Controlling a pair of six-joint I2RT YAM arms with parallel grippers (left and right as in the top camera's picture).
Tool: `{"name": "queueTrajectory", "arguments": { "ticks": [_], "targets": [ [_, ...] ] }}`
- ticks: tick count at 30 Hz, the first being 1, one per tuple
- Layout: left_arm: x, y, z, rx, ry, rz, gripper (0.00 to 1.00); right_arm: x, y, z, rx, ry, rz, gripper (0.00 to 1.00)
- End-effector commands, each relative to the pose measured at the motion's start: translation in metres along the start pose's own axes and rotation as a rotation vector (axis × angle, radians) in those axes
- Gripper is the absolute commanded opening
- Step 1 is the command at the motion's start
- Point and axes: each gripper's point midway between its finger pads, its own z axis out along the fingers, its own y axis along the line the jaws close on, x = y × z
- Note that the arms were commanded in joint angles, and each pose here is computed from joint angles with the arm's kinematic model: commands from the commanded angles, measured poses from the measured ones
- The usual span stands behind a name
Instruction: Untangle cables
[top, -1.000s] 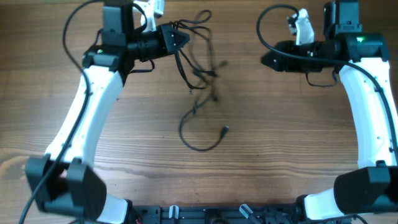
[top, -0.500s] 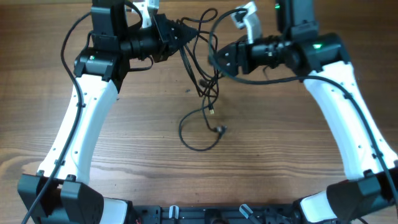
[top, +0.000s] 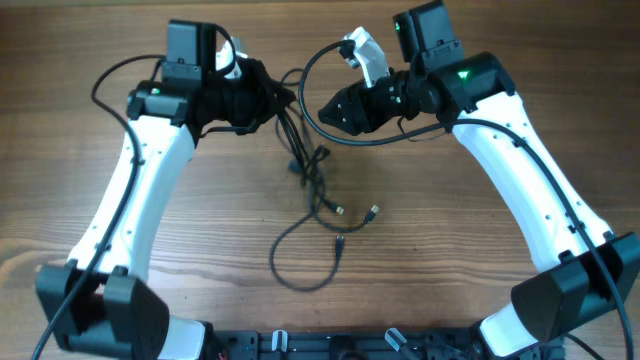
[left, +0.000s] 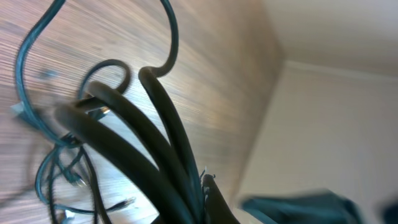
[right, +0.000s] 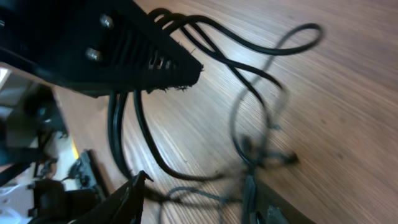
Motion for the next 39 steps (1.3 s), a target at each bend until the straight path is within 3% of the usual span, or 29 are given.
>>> {"name": "queueTrajectory", "arguments": {
  "ticks": [1, 2, 3, 6, 8, 14, 21, 25, 30, 33, 36, 37, 39],
  "targets": [
    [0.009, 0.043, 0.046, -0.135, 0.053, 0.025, 0.05, 0.0, -0.018, 0.0, 0.107, 0.008, 0.069, 0.53],
    [0.013, 0.047, 0.056, -0.149, 0.075, 0.053, 0.11, 0.0, -0.019, 0.0, 0.109, 0.009, 0.07, 0.53],
    [0.016, 0.05, 0.062, -0.155, 0.093, 0.092, 0.24, 0.0, -0.019, 0.0, 0.112, 0.008, 0.08, 0.53],
    [0.018, 0.063, 0.076, -0.221, 0.097, 0.217, 0.76, 0.002, -0.022, 0.0, 0.125, 0.012, 0.094, 0.54],
    [0.006, 0.072, 0.066, -0.292, 0.04, 0.236, 0.89, 0.003, -0.022, 0.0, 0.126, 0.016, 0.096, 0.56],
    [-0.027, 0.065, -0.009, -0.392, -0.12, 0.252, 0.93, 0.008, -0.033, -0.002, 0.198, 0.029, 0.139, 0.59],
    [-0.012, 0.031, -0.058, -0.31, -0.2, 0.311, 0.99, 0.012, -0.016, 0.008, 0.174, 0.059, 0.065, 0.65],
    [-0.007, 0.03, -0.069, -0.29, -0.194, 0.291, 0.97, 0.022, -0.029, 0.025, 0.244, 0.113, 0.047, 0.65],
    [-0.008, 0.044, -0.063, -0.326, -0.161, 0.256, 0.94, 0.03, -0.086, 0.035, 0.456, 0.112, 0.271, 0.65],
    [-0.011, 0.04, -0.062, -0.313, -0.174, 0.267, 0.94, 0.022, -0.087, 0.042, 0.432, 0.085, 0.264, 0.66],
    [-0.013, 0.036, -0.06, -0.302, -0.183, 0.28, 0.95, 0.024, -0.07, 0.07, 0.281, 0.123, 0.194, 0.66],
    [-0.013, 0.036, -0.06, -0.301, -0.184, 0.28, 0.95, 0.026, -0.072, 0.074, 0.281, 0.133, 0.197, 0.65],
    [-0.013, 0.036, -0.06, -0.302, -0.183, 0.279, 0.95, 0.034, -0.079, 0.083, 0.284, 0.163, 0.214, 0.37]
  ]
}}
